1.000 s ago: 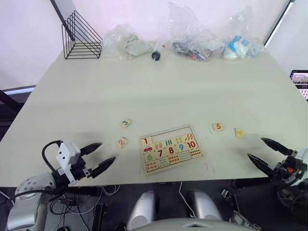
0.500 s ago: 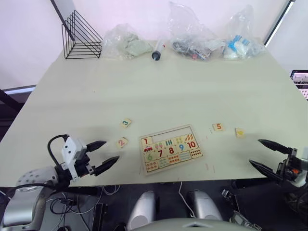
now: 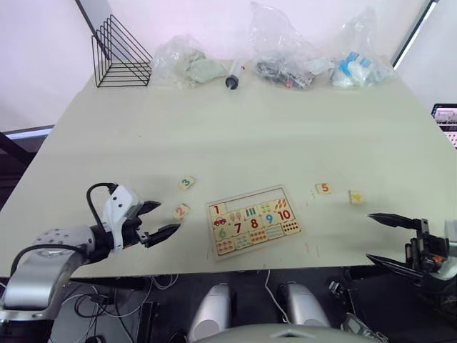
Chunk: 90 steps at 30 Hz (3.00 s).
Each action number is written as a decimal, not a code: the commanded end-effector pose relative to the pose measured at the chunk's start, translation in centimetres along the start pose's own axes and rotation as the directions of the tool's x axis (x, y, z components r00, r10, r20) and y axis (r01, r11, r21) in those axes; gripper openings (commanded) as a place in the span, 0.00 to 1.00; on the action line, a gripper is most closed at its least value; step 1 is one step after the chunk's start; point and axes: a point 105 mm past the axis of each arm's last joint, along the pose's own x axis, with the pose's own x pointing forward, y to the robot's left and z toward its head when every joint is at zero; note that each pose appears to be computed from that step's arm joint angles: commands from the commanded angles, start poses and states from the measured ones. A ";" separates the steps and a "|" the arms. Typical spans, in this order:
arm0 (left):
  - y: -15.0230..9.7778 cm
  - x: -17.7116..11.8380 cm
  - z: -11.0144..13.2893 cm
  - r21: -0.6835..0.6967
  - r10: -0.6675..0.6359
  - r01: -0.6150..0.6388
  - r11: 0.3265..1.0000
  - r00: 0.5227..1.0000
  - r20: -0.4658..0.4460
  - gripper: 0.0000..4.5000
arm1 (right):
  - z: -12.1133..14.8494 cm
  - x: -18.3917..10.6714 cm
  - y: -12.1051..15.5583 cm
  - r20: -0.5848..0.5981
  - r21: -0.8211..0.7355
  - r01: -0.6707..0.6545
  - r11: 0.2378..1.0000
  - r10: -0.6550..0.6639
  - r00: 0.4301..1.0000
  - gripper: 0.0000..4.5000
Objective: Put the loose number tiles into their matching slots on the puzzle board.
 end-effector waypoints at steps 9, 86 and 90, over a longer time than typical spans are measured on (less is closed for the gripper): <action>0.9 0.6 0.8 0.055 0.021 -0.018 0.998 0.998 -0.063 1.00 | 0.6 0.4 -0.5 0.044 -0.049 0.060 0.997 -0.057 0.997 1.00; -5.5 6.5 10.8 0.399 -0.218 0.384 0.833 0.889 -0.402 0.20 | 0.7 3.6 -1.1 0.124 -0.091 0.094 0.991 -0.083 0.989 1.00; -5.7 7.0 10.8 0.379 -0.209 0.388 0.840 0.876 -0.435 0.20 | 0.7 3.8 -1.1 0.126 -0.094 0.092 0.991 -0.080 0.989 1.00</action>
